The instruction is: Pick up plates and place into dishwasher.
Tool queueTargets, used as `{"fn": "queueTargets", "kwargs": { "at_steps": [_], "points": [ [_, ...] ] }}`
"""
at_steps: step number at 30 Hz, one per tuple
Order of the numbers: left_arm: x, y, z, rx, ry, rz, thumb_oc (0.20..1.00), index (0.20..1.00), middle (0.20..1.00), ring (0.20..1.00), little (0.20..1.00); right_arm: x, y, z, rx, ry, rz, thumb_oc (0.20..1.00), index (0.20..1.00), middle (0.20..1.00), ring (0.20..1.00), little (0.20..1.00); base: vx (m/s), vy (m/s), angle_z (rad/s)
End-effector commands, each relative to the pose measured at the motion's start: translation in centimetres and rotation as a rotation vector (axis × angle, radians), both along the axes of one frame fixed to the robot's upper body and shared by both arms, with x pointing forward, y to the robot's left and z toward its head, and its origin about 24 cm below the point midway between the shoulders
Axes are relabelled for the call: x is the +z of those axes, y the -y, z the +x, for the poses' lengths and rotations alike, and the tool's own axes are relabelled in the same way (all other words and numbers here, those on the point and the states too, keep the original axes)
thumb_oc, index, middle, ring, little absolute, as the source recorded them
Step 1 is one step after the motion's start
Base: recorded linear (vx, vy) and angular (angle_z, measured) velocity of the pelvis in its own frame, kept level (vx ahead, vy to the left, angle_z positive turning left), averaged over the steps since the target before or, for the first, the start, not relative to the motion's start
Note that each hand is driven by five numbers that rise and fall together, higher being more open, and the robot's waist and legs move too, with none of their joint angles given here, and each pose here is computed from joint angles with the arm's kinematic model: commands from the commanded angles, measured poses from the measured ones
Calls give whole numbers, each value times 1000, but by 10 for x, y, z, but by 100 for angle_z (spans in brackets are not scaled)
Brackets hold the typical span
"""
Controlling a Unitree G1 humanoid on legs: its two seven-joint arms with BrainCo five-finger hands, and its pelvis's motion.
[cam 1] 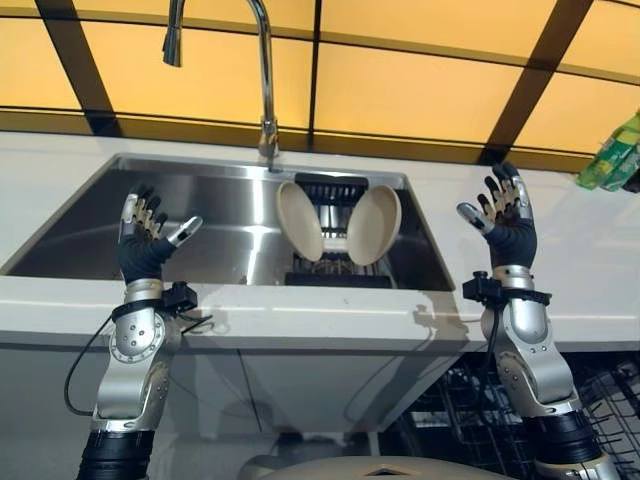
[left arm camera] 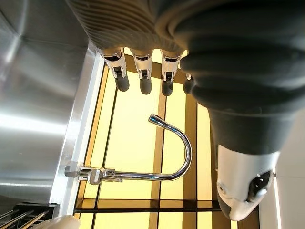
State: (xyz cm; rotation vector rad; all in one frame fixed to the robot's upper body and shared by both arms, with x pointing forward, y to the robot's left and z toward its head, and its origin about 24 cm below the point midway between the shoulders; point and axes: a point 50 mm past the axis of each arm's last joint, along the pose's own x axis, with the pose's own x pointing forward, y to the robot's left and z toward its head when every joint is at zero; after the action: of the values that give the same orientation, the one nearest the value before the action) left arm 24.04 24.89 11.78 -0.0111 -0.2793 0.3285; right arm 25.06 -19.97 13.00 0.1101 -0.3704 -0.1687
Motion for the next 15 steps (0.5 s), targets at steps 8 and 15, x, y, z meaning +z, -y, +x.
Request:
{"fn": "queueTargets", "kwargs": {
  "at_steps": [8,15],
  "points": [
    [19,9,4,-82,139,-14,1000,1000,1000,1000,1000,27,8,0,-19,145,-38,1000,1000,1000,1000,1000,22,72,17],
    [25,3,4,-44,141,22,1000,1000,1000,1000,1000,28,4,-1,22,158,-24,1000,1000,1000,1000,1000,-1,59,-6]
  ]
}}
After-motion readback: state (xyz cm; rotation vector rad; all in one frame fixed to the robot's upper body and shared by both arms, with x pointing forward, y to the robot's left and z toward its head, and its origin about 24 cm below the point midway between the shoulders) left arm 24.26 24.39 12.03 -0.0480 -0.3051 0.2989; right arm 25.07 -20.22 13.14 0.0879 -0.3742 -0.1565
